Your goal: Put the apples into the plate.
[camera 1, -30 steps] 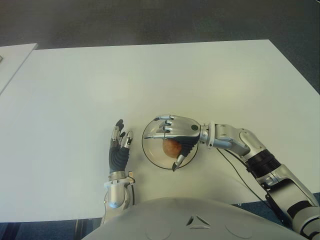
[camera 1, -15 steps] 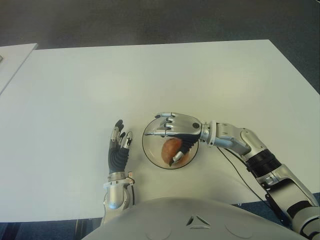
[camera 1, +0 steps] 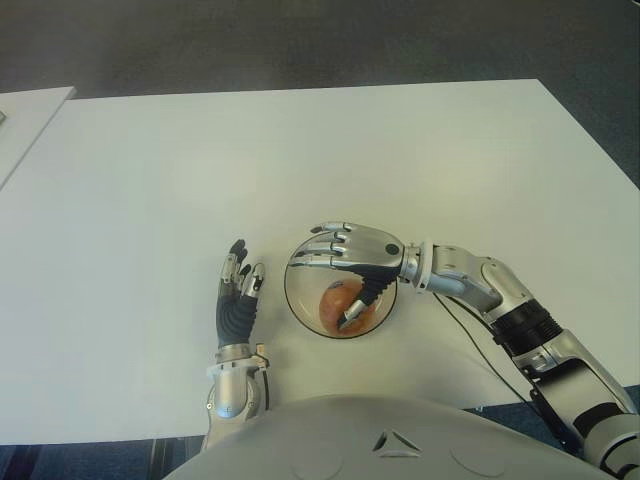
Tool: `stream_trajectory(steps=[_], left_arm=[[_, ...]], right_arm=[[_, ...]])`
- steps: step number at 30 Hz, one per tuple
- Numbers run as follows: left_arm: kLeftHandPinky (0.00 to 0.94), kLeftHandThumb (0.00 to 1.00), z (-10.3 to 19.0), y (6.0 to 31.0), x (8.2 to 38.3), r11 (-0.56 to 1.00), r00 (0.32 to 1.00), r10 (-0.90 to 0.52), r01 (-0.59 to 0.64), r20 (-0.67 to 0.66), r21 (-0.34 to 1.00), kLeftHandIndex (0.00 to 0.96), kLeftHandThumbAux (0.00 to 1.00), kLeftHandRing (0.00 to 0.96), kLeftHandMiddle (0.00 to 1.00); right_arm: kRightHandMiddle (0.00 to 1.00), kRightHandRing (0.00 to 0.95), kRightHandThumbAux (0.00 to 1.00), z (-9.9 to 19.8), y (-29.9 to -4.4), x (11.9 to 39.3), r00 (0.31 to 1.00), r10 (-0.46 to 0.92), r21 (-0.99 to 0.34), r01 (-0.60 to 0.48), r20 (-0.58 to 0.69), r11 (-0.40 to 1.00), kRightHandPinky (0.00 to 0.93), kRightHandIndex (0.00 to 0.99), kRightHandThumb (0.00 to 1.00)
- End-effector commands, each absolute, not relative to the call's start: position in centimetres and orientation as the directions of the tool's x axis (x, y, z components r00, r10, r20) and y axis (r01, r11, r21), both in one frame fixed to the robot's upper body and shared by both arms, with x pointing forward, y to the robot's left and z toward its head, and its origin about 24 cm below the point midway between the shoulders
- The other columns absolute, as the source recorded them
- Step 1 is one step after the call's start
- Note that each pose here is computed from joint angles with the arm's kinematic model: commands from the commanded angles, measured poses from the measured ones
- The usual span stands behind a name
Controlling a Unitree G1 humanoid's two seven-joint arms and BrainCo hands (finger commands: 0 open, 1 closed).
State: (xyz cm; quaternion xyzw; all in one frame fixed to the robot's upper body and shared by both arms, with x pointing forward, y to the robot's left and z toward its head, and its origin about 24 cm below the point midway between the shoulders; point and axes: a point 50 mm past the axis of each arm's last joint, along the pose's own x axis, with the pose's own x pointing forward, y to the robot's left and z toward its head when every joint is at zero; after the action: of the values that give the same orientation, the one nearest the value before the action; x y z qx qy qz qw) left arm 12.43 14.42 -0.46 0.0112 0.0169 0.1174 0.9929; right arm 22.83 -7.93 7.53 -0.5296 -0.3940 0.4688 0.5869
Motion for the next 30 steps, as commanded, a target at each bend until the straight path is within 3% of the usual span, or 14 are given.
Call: stream_trajectory(steps=[1,22,30], left_arm=[[0.002,0.000,-0.6,14.2,12.3,0.974,0.973,0.225,-0.225,-0.049,0.016,0.000,0.438,0.000,0.000],[0.003,0.000,-0.8,14.2,12.4,0.976,0.975,0.219,-0.219,-0.045,0.021,0.000,0.438,0.000,0.000],[0.023,0.000,-0.9,14.3,12.5,0.977,0.976,0.214,-0.213,-0.038,0.029,0.000,0.441,0.000,0.000]], right_arm=[[0.000,0.000,0.279,7.5,-8.0,22.7,0.255,0.966,-0.989,-0.147,-0.043,-0.005,0.000,0.000,0.055],[0.000,0.000,0.311,8.2,-8.3,23.5,0.301,0.953,-0.989,-0.147,-0.036,0.009,0.000,0.000,0.082],[0.000,0.000,0.311,8.9,-9.5,26.1,0.481,0.877,-0.933,-0.317,-0.001,0.172,0.000,0.000,0.088]])
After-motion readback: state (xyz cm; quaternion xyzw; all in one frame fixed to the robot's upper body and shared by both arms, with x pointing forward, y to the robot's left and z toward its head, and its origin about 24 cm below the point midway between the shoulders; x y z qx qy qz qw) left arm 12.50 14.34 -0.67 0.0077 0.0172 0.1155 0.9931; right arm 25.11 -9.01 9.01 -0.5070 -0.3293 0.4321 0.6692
